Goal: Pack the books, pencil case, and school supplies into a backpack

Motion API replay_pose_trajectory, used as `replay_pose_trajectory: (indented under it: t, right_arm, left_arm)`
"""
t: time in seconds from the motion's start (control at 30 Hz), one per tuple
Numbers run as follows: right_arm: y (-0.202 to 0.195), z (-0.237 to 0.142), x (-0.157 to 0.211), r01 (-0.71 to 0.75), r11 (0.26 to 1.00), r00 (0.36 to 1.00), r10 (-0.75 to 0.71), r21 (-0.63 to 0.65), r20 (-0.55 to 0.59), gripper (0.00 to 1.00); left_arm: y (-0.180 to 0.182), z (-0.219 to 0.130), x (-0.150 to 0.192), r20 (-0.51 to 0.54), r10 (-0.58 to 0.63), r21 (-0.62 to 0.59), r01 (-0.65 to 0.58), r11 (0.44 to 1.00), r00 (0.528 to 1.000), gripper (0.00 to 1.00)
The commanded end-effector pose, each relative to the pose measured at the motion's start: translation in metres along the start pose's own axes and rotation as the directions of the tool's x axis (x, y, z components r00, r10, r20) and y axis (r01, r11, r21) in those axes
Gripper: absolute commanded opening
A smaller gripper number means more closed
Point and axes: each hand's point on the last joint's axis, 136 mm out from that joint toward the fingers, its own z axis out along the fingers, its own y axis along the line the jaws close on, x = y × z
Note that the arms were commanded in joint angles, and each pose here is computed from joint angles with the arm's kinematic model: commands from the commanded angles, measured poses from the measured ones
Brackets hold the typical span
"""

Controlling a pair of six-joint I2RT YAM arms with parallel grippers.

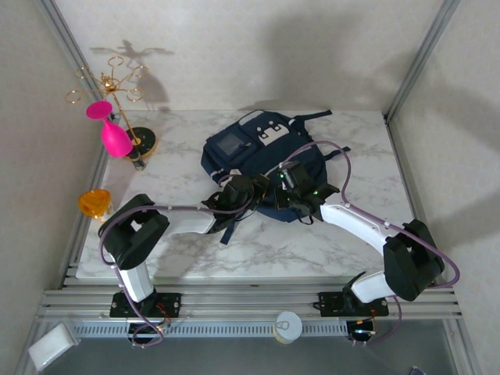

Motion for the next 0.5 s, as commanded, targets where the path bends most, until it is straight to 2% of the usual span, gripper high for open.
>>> replay_pose_trajectory:
  t: [0.0,0.07,0.3,0.47]
  right_arm:
    - [0.001,-0.009,-0.007,0.016,1.0,0.999,-0.016,0.013,0.029,0.0]
    - [-0.007,-0.011,-0.005,0.027,0.998,0.999,-0.028,0.053,0.022,0.0]
    - [-0.047,-0.025,0.002,0.025,0.972,1.0,-0.019,0.233,-0.025,0.0]
    - [-0.065,-0.024,0.001,-0.01,0.969,0.999,0.021,0.248,-0.042,0.0]
  left_arm:
    - [0.003,0.003,-0.028,0.131,0.024,-0.014,-0.022,1.0,0.991,0.1]
    - [0.014,-0.001,-0.039,0.158,0.044,-0.042,-0.038,0.998,0.986,0.0]
    - [0.028,-0.035,-0.075,0.192,0.216,-0.151,-0.189,0.97,0.957,0.0]
    - [0.056,-0.057,-0.113,0.156,0.336,-0.301,-0.279,0.912,0.929,0.0]
